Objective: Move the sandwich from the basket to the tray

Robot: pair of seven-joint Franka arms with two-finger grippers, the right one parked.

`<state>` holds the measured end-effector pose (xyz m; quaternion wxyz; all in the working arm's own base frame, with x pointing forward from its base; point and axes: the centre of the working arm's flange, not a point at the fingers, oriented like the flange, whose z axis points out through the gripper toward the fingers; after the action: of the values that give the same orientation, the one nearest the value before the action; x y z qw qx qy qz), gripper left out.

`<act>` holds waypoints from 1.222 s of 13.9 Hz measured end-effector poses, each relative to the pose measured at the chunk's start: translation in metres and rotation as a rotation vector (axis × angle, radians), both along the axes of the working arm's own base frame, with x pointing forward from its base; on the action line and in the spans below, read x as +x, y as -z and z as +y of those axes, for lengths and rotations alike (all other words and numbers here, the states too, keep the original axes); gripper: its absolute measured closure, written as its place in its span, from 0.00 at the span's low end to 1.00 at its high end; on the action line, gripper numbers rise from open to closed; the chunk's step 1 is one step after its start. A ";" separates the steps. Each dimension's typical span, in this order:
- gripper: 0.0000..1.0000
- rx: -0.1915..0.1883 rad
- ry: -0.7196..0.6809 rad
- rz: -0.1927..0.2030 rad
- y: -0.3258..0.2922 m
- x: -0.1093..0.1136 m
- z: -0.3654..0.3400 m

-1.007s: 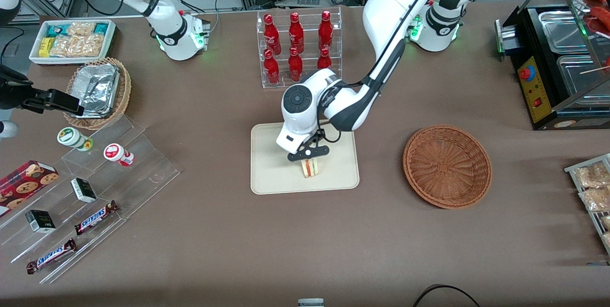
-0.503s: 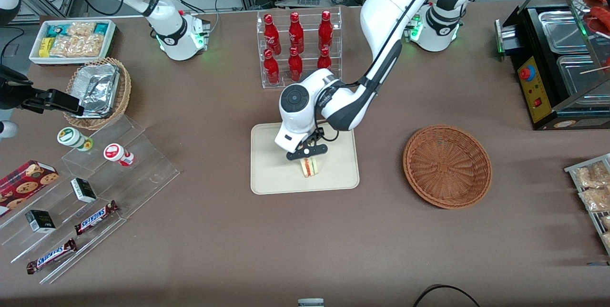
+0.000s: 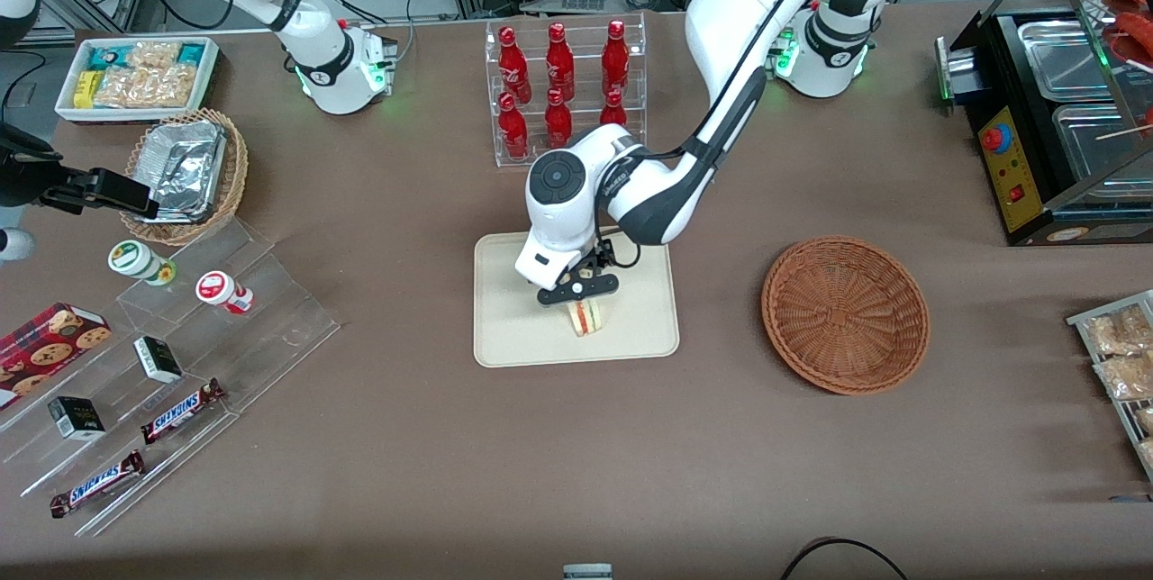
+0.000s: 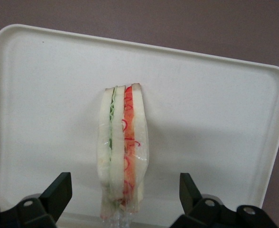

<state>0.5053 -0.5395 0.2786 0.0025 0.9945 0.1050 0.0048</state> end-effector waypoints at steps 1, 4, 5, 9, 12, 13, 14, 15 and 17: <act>0.00 0.003 -0.002 -0.001 -0.009 0.001 0.001; 0.00 0.025 0.029 0.007 -0.040 0.013 0.014; 0.00 0.029 0.045 0.010 -0.049 0.018 0.021; 0.00 0.049 0.070 0.032 -0.078 0.048 0.067; 0.00 0.042 0.136 0.071 -0.101 0.076 0.128; 0.00 0.043 0.161 0.078 -0.107 0.081 0.148; 0.00 0.045 0.187 0.084 -0.113 0.084 0.167; 0.00 0.047 0.211 0.091 -0.118 0.085 0.186; 0.00 0.049 0.254 0.100 -0.127 0.086 0.224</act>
<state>0.5914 -0.3153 0.4058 -0.0264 0.9985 -0.0220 -0.0428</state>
